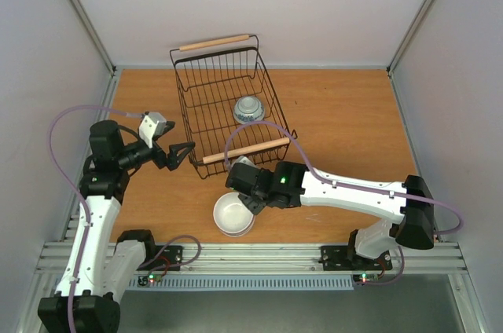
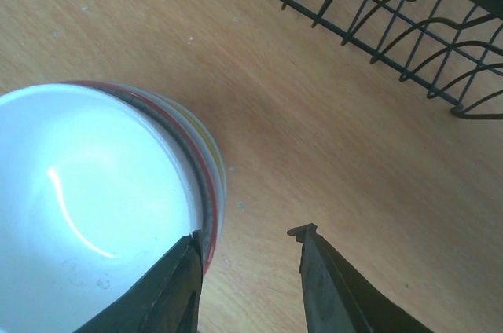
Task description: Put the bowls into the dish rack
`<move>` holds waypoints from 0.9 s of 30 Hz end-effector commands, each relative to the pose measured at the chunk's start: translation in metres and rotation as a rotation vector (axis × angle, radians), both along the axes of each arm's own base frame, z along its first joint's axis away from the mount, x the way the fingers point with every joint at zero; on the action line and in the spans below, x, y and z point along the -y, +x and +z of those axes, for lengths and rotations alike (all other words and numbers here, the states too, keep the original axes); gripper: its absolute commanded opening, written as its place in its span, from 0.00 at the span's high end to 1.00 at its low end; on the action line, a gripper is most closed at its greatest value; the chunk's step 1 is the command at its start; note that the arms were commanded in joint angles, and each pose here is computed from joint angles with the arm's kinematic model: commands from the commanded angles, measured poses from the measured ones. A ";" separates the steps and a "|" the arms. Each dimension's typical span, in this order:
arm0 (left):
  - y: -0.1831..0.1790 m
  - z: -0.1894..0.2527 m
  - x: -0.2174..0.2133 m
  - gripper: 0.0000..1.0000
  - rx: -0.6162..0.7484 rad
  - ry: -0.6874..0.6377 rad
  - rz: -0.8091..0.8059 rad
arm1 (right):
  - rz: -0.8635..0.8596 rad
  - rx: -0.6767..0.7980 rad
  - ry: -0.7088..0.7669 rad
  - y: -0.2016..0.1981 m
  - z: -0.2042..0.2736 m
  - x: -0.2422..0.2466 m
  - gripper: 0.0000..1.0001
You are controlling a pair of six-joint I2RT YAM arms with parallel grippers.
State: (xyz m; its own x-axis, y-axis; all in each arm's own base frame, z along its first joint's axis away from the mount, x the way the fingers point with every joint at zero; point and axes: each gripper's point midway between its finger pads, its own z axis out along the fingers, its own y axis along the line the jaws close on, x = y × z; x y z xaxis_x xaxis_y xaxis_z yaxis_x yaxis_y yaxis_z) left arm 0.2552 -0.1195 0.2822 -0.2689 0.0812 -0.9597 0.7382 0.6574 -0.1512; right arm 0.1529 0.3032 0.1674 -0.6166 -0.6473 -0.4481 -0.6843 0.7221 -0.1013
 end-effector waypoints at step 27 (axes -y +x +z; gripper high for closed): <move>0.001 0.001 0.000 0.01 0.018 0.001 -0.009 | -0.006 -0.070 0.031 -0.016 -0.032 -0.022 0.88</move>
